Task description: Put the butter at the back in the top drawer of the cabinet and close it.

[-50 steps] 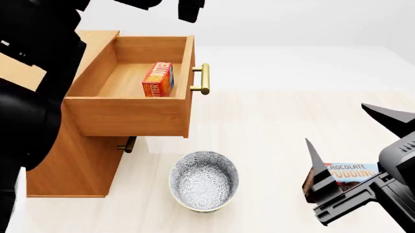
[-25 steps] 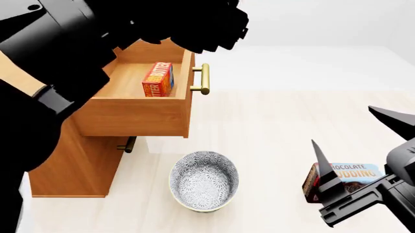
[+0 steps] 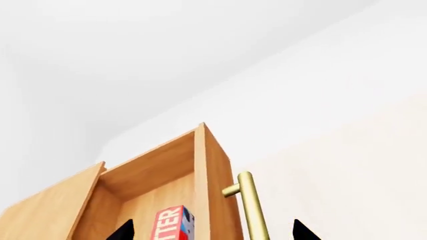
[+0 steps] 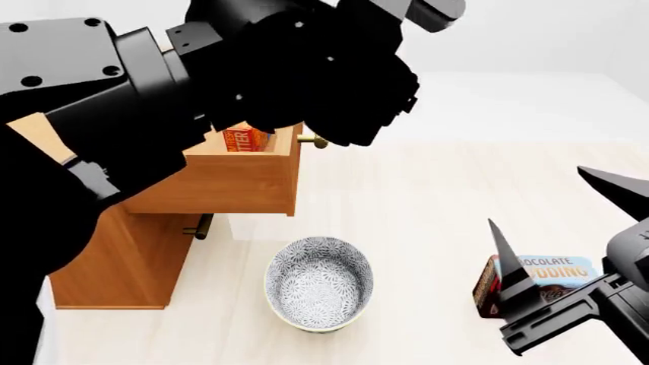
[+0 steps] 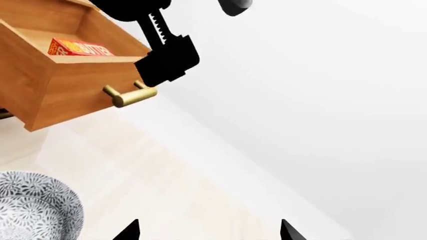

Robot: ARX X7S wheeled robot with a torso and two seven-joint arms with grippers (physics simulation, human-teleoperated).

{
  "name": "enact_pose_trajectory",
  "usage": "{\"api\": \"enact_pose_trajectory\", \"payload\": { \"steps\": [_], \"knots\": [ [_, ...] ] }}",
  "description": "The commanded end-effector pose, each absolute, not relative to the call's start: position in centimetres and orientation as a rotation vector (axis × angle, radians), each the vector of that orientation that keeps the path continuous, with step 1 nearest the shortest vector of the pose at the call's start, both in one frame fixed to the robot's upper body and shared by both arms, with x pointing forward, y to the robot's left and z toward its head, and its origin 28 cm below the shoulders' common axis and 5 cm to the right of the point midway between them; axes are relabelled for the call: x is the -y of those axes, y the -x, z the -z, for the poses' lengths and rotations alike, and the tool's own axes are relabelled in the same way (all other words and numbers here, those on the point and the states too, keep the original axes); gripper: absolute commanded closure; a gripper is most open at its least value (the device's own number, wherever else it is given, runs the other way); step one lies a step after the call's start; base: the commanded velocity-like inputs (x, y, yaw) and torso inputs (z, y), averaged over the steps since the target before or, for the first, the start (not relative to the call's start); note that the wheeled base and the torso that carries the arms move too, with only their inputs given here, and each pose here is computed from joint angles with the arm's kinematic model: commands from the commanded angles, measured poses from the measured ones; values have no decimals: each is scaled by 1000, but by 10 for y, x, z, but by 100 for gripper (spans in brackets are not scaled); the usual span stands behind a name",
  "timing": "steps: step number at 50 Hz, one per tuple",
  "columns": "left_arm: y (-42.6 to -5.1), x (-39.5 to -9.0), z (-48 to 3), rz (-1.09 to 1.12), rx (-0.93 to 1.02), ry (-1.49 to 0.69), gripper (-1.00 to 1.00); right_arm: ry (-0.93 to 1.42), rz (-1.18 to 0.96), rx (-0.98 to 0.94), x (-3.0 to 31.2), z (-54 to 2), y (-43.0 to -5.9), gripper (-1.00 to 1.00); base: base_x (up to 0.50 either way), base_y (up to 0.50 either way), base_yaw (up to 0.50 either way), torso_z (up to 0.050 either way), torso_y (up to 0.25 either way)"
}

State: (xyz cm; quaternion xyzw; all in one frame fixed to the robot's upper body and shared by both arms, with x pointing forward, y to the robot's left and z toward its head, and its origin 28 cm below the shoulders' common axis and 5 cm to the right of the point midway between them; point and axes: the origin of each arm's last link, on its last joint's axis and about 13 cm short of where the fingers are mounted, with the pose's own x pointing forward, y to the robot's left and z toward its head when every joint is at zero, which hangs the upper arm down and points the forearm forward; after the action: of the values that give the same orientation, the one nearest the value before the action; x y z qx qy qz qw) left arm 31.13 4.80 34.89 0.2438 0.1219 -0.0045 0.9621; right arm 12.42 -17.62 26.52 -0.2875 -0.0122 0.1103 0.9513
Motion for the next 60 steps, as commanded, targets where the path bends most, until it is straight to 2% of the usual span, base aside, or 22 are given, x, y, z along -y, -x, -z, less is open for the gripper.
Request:
{"api": "enact_pose_trajectory", "payload": {
  "steps": [1, 60],
  "knots": [
    [-309, -44, -332, 34, -274, -509, -100, 579, -225, 19, 176, -261, -125, -100, 0, 0, 0, 0, 0],
    [-316, -48, -269, 101, -358, -603, -100, 585, -207, 4, 176, -256, -125, -100, 0, 0, 0, 0, 0]
  ]
}}
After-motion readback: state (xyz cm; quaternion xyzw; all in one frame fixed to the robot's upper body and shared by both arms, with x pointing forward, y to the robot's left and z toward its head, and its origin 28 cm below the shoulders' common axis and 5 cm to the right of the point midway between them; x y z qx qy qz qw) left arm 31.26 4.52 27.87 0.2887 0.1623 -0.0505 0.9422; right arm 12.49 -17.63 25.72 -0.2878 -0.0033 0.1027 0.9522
